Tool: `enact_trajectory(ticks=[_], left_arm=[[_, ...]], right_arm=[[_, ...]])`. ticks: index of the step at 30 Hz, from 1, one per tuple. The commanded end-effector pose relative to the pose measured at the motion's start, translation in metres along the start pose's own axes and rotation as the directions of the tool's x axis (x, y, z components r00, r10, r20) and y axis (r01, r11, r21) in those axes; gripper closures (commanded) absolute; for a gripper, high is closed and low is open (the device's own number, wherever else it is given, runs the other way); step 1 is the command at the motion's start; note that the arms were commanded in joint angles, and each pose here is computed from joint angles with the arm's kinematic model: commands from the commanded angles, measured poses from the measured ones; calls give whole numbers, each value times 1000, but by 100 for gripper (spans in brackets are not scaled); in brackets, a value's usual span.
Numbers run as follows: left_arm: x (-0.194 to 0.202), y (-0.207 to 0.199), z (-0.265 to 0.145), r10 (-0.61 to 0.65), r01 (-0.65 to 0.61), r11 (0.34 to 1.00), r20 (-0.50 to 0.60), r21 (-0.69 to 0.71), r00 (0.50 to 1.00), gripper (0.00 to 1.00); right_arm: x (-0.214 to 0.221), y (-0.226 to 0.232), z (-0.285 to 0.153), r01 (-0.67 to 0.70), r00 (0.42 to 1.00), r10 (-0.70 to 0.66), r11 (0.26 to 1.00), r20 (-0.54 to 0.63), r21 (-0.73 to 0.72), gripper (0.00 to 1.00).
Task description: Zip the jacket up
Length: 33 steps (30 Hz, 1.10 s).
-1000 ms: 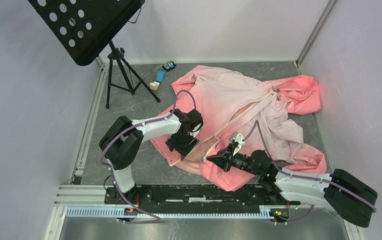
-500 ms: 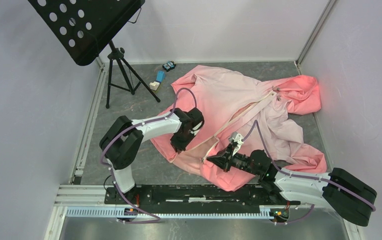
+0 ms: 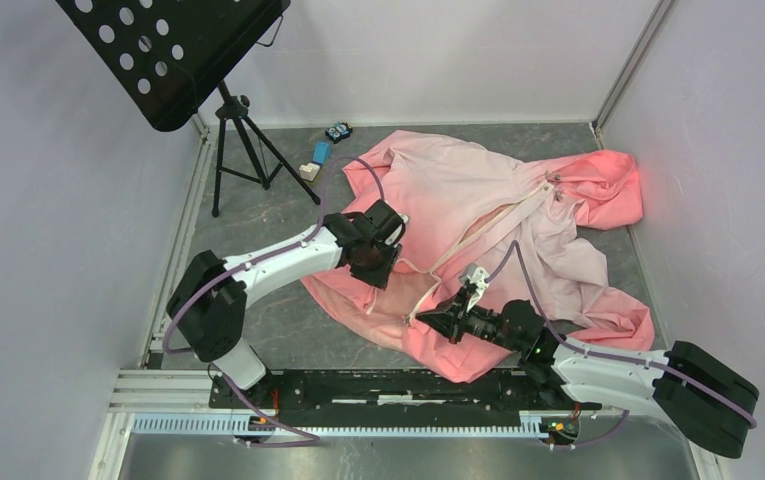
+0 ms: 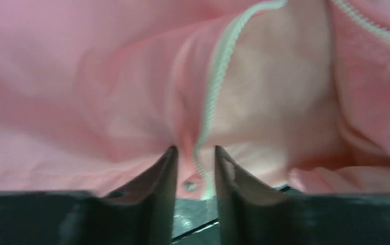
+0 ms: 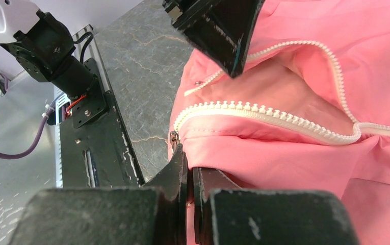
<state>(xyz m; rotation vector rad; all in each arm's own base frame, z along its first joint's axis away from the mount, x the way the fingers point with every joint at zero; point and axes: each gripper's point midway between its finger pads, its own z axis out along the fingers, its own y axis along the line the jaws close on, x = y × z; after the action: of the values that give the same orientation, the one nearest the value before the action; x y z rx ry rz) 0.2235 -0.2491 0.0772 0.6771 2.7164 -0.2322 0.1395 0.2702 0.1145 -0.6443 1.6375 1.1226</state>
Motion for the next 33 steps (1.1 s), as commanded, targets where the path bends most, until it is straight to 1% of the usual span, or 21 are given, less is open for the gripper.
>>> enact_trajectory(ticks=[1,2,3,5,8,11,13,16,17,18,22,23,26,33], left_arm=[[-3,-48,-14,-1,1,969,1,246,1000,47],[2,-47,-18,20,-18,967,-6,253,1000,42],[5,-43,-22,38,-35,970,-8,241,999,40],[11,-32,-30,72,-66,977,-20,205,997,40],[20,-17,-41,108,-101,984,-37,148,993,45],[23,-8,-49,129,-125,985,-28,119,991,49],[26,1,-47,146,-142,987,-44,76,988,55],[35,20,-33,178,-182,983,-132,-15,975,68],[39,22,-27,186,-192,981,-162,-21,969,70],[43,25,-21,193,-202,979,-192,-33,962,71],[55,35,-3,206,-232,970,-259,-72,944,70],[56,34,-1,208,-232,971,-263,-65,942,69],[58,29,3,212,-228,973,-260,-31,942,64],[63,29,11,213,-230,973,-281,-30,936,62]], right_arm=[[6,-10,-5,21,1000,-21,999,-2,42,100],[6,-10,-5,20,1000,-20,999,-4,41,100],[6,-10,-5,20,1000,-20,999,-3,41,100],[6,-10,-4,20,1000,-20,999,0,39,100],[6,-10,-4,17,1000,-17,999,0,39,100],[7,-10,-4,16,1000,-16,999,-3,40,100],[7,-10,-4,15,1000,-15,999,-6,39,100],[7,-10,-4,16,1000,-16,999,-3,37,100],[7,-9,-4,14,1000,-14,999,-5,37,100],[7,-9,-4,11,1000,-11,999,-6,37,100],[5,-8,-4,11,1000,-12,999,2,34,100],[4,-9,-5,12,1000,-12,999,4,37,100],[3,-10,-5,13,1000,-14,999,8,44,100],[7,-10,-4,12,1000,-12,999,-3,39,100]])
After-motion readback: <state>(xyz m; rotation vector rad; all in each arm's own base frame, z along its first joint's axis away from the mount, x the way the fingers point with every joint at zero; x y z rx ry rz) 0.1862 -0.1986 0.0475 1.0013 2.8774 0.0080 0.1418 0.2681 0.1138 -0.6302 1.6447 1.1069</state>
